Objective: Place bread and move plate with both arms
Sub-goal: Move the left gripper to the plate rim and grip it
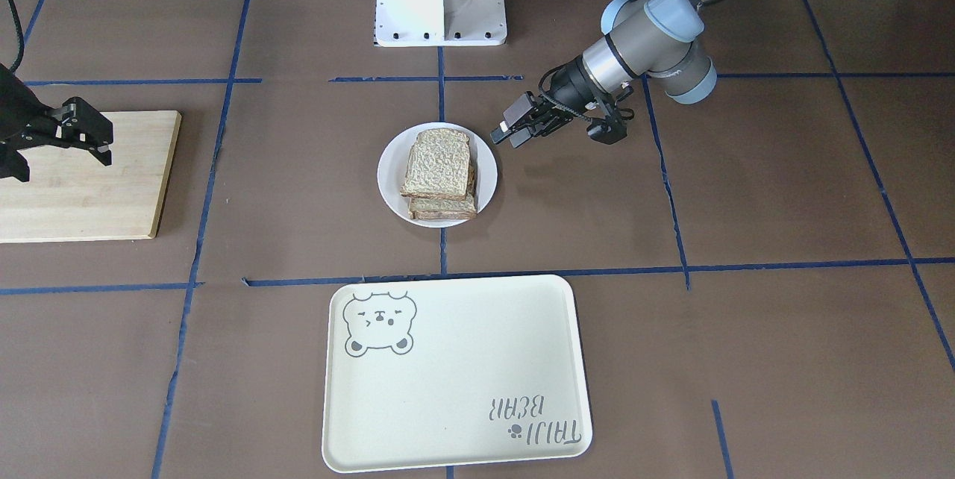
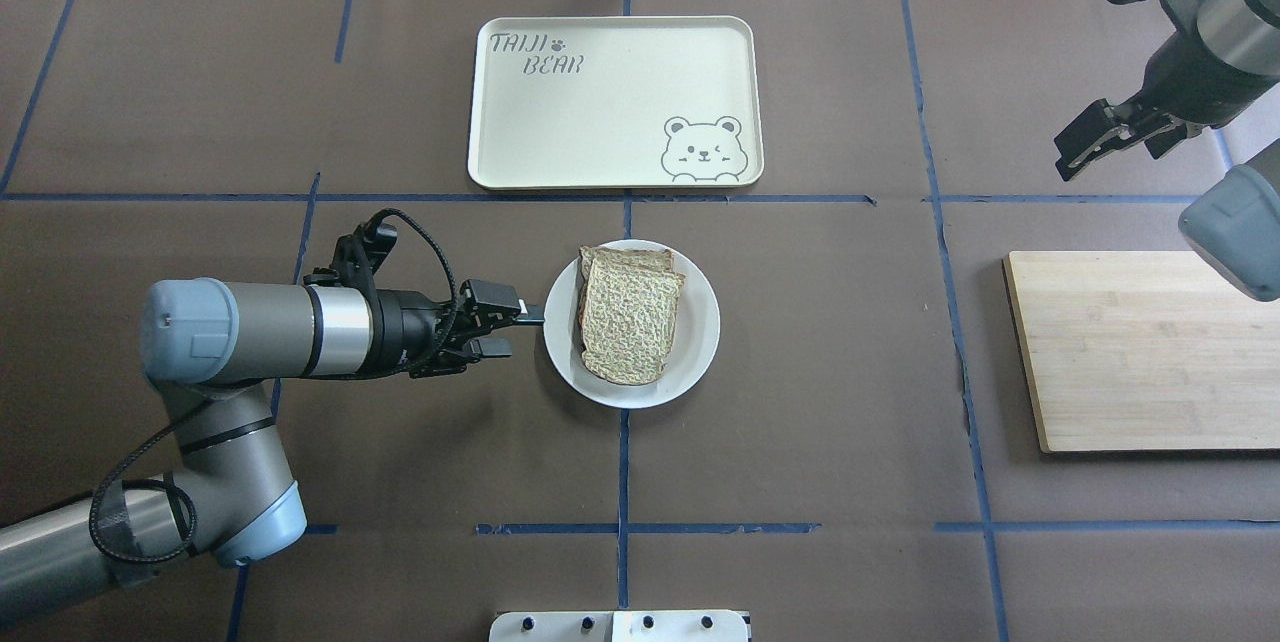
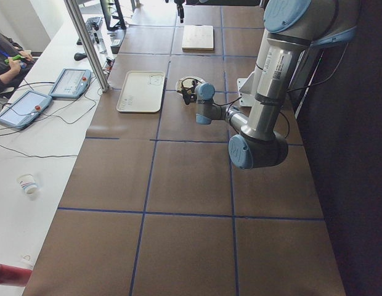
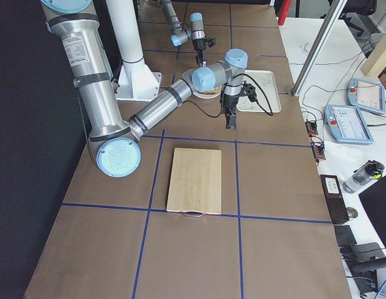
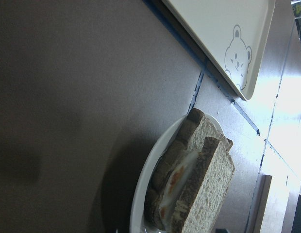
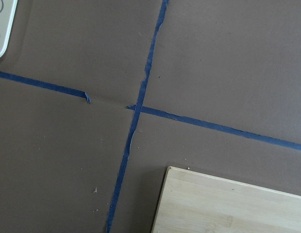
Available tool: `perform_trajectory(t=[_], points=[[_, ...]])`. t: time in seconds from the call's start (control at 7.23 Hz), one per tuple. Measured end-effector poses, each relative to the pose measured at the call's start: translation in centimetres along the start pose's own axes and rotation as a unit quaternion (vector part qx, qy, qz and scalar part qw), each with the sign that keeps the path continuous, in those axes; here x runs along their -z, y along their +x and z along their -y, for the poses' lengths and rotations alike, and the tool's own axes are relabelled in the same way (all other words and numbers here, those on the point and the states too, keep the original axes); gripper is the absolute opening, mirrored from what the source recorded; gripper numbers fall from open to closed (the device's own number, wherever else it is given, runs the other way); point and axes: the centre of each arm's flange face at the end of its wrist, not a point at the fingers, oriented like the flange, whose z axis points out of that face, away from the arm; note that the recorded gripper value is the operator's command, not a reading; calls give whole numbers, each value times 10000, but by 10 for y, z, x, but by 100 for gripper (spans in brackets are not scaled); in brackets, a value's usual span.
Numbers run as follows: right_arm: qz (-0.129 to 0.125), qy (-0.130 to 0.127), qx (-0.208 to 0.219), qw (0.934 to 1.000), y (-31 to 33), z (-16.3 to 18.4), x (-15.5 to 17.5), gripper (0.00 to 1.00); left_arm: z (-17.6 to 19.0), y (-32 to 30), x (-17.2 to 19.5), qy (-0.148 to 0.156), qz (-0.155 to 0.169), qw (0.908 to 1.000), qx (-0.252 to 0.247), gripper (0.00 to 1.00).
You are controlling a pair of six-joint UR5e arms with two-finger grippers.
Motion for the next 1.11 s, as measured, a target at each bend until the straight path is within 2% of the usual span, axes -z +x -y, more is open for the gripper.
perform_trajectory(t=[1.11], points=[[2, -28, -25, 10000, 2, -1, -2, 100, 0, -11, -48, -37, 262, 9996, 56, 44]])
